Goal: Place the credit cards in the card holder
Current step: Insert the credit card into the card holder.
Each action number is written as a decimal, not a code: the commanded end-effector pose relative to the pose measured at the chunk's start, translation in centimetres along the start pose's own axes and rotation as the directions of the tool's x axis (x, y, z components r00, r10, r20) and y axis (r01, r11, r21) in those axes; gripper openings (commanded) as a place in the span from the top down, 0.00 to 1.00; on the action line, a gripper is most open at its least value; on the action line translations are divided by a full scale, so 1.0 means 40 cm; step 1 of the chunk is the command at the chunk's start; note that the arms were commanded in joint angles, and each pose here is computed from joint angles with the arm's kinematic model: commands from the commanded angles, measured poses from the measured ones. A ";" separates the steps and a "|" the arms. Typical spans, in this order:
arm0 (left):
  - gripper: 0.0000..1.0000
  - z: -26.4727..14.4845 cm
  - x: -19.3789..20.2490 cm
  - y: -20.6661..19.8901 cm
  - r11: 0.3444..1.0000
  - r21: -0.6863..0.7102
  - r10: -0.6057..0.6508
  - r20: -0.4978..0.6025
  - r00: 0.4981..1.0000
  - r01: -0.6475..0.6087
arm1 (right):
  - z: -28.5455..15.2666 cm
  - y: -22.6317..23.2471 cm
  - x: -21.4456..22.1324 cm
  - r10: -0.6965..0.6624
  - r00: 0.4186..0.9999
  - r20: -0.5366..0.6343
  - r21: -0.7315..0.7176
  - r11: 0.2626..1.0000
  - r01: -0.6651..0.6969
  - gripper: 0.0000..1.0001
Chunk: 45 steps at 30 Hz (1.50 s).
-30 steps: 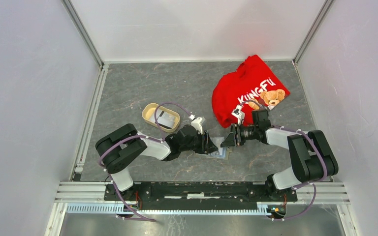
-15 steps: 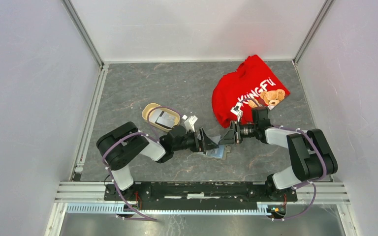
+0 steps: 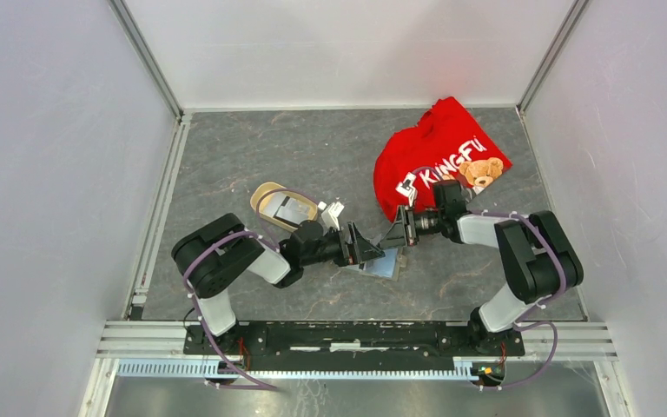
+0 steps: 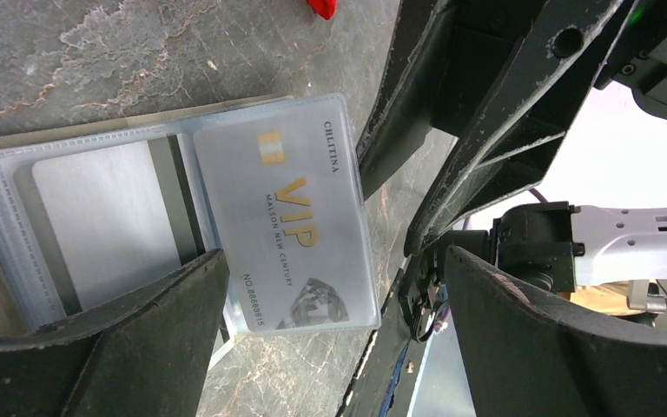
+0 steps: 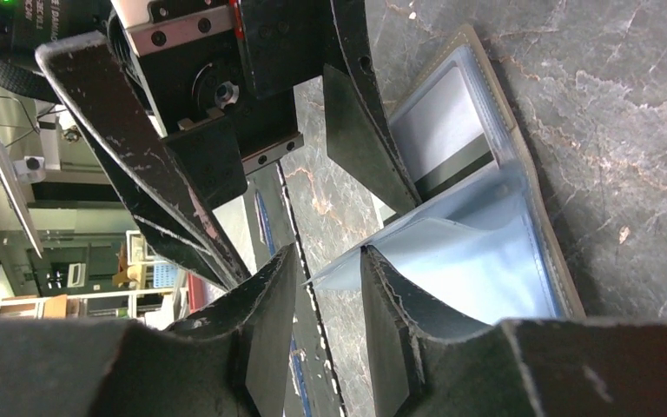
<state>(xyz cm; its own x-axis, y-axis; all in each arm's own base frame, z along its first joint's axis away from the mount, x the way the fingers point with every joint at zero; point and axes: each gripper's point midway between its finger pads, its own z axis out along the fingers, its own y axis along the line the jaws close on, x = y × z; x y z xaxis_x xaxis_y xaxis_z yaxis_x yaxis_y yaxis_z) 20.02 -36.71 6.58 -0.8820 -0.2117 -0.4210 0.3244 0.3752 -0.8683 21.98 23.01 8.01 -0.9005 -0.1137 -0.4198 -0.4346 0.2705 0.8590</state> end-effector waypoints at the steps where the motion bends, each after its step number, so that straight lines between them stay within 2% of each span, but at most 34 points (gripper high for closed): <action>1: 0.01 0.004 -0.010 0.003 1.000 -0.007 0.005 0.005 1.000 -0.005 | 0.018 0.024 -0.049 -0.033 0.999 0.006 -0.048 0.998 0.033 0.60; 14: 0.14 -0.021 -0.048 0.062 0.988 -0.152 0.022 0.062 0.998 -0.012 | 0.036 -0.001 -0.035 0.004 1.000 -0.019 -0.037 0.999 -0.005 0.60; 19: 0.24 -0.021 -0.052 0.059 0.987 -0.159 0.039 0.056 0.998 -0.030 | 0.038 -0.003 -0.036 0.008 1.000 -0.021 -0.036 0.999 -0.009 0.59; 25: 0.25 -0.015 -0.047 0.061 0.987 -0.155 0.044 0.040 0.998 -0.038 | 0.041 0.005 -0.046 0.012 1.000 -0.024 -0.054 0.998 -0.014 0.59; 35: 0.37 -0.029 -0.049 0.071 0.982 -0.186 0.050 0.052 0.997 -0.039 | 0.041 -0.003 -0.038 -0.003 0.999 -0.034 -0.043 0.999 0.001 0.59; 45: 0.37 -0.052 -0.054 0.076 0.980 -0.195 0.047 0.068 0.997 -0.032 | 0.008 -0.060 -0.035 -0.070 0.996 -0.047 0.079 0.994 0.074 0.60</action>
<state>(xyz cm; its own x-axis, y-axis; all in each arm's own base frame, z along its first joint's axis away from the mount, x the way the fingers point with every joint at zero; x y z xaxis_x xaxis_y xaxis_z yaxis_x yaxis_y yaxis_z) 21.62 -33.99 5.08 -0.8677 -0.2501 -0.4296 0.2470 0.5331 -0.8092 23.12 23.68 6.61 -0.9057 -0.1548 -0.3947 -0.4236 0.2903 0.8581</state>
